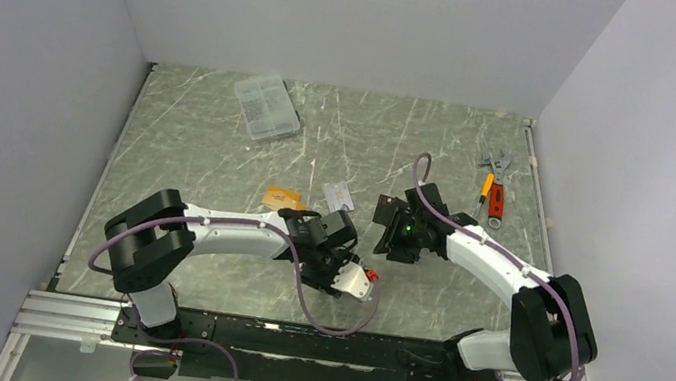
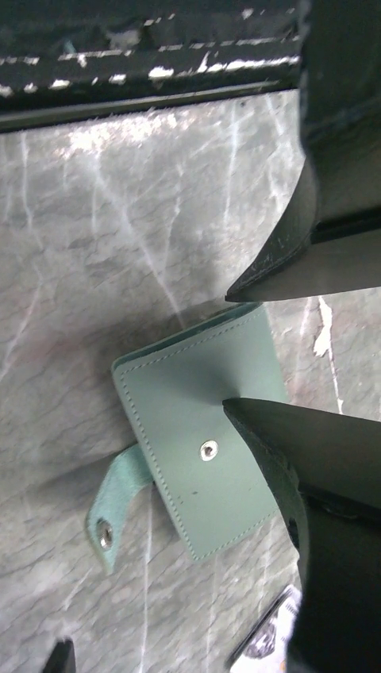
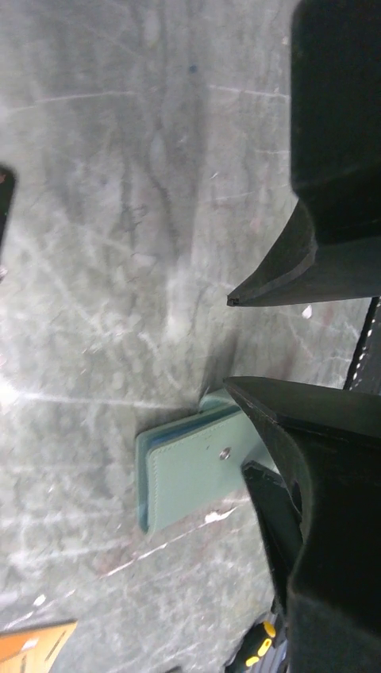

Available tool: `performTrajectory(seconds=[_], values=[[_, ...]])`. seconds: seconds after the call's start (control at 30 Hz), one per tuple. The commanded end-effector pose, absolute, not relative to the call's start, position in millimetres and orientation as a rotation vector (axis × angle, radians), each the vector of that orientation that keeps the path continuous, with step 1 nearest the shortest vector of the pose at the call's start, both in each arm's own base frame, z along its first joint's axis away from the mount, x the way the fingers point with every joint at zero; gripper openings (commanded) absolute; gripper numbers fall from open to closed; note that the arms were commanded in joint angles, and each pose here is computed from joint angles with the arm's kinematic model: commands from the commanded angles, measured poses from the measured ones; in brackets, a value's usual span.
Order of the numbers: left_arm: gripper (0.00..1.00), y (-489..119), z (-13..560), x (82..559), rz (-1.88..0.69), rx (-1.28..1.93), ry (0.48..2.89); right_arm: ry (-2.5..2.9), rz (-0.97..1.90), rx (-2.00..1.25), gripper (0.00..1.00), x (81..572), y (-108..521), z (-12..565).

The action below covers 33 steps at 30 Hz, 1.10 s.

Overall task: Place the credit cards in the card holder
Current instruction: Close the card holder at the center of the board.

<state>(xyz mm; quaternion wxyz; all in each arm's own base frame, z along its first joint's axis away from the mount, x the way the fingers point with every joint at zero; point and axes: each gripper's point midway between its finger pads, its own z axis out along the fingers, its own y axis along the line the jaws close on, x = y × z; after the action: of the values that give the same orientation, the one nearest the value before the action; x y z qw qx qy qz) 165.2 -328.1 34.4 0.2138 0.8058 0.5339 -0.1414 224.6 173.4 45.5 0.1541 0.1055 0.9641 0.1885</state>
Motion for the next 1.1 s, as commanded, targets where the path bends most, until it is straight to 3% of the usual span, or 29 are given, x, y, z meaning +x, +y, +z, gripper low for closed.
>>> performTrajectory(seconds=[0.0,0.4,1.07], values=[[0.54,-326,62,151,-0.522,2.223,1.477,2.645,0.653,0.214,0.41,265,200,74],[0.54,-317,58,161,-0.524,2.188,1.419,2.631,0.627,-0.076,0.35,308,283,54],[0.49,-320,33,188,-0.432,2.194,1.486,2.677,0.539,-0.039,0.26,287,262,27]])
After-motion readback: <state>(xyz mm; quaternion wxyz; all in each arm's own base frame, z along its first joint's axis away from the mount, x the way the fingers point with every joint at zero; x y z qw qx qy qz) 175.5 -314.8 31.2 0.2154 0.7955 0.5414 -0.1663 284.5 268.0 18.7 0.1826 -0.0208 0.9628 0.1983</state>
